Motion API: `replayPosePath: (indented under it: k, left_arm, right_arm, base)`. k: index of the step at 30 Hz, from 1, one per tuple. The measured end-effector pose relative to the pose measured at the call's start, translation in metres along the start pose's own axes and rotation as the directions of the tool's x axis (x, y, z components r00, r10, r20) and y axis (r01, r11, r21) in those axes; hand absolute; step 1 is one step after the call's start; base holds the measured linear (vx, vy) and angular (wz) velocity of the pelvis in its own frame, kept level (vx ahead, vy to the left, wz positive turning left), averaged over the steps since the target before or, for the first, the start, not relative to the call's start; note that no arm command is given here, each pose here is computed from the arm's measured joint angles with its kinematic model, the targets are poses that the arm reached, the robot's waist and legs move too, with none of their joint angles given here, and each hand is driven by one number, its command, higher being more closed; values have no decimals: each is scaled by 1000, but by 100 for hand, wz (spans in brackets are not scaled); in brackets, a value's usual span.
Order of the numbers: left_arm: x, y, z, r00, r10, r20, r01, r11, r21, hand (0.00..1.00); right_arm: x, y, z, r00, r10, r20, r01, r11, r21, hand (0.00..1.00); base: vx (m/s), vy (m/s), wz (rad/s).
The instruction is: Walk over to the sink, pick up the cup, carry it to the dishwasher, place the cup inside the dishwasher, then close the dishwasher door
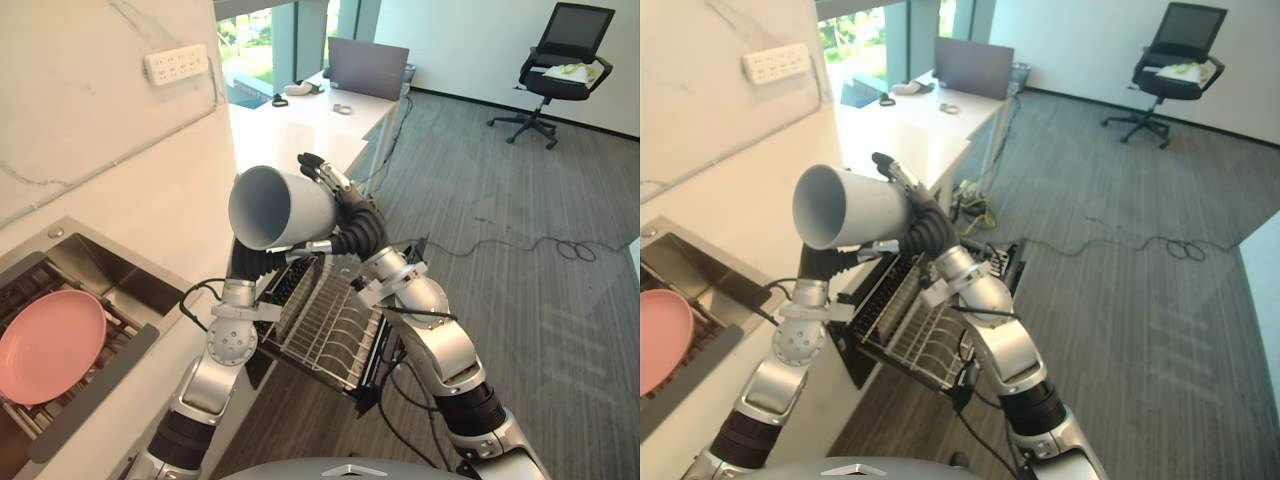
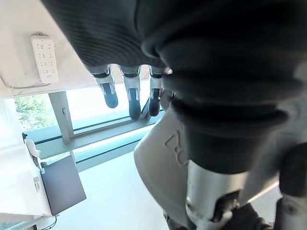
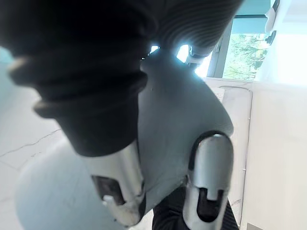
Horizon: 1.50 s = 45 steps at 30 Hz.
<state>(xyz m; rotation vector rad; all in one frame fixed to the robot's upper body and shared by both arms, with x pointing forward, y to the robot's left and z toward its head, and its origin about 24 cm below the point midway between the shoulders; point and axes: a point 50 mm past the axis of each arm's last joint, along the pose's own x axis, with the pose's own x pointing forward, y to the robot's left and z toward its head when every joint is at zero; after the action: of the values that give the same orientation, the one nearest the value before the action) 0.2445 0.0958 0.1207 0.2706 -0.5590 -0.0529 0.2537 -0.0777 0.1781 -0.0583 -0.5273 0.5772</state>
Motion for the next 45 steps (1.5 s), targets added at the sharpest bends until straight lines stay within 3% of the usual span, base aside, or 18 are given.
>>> replayPosePath:
  k: [11, 17, 29, 30, 34, 35, 40, 45]
  left_arm:
    - [-4, 3, -4, 997, -75, -6, 76, 996, 46, 100]
    - [-12, 6, -11, 988, -147, -40, 151, 983, 105, 100]
    - [-16, 13, -21, 946, -302, -122, 322, 922, 217, 100]
    - [-16, 15, -21, 943, -308, -128, 330, 916, 227, 100]
    - [-16, 19, -22, 935, -316, -162, 348, 907, 239, 100]
    - [-15, 19, -21, 933, -319, -166, 352, 905, 237, 0]
    - [-11, 23, -14, 947, -285, -152, 313, 923, 222, 0]
    - [-6, 25, -3, 974, -200, -104, 214, 965, 149, 0]
  right_arm:
    - [0, -5, 0, 999, 35, -26, -37, 996, -81, 0]
    - [-2, -8, 5, 995, 83, -59, -94, 971, -218, 0]
    - [-7, -8, -14, 923, 195, -331, -319, 868, -380, 0]
    - [-8, -7, -15, 911, 215, -351, -349, 856, -381, 100]
    - [-7, -3, -17, 884, 261, -389, -410, 833, -373, 100]
    - [-6, -4, -17, 884, 260, -389, -409, 832, -374, 100]
    - [-3, 1, -14, 914, 246, -323, -357, 867, -348, 100]
    - [-3, 7, -7, 979, 135, -149, -169, 956, -240, 100]
  base:
    - [0, 0, 0]
    - [0, 0, 0]
    - [0, 0, 0]
    - [0, 0, 3]
    - [0, 0, 8]
    - [-11, -10, 14]
    - [-25, -23, 4]
    - [-12, -10, 0]
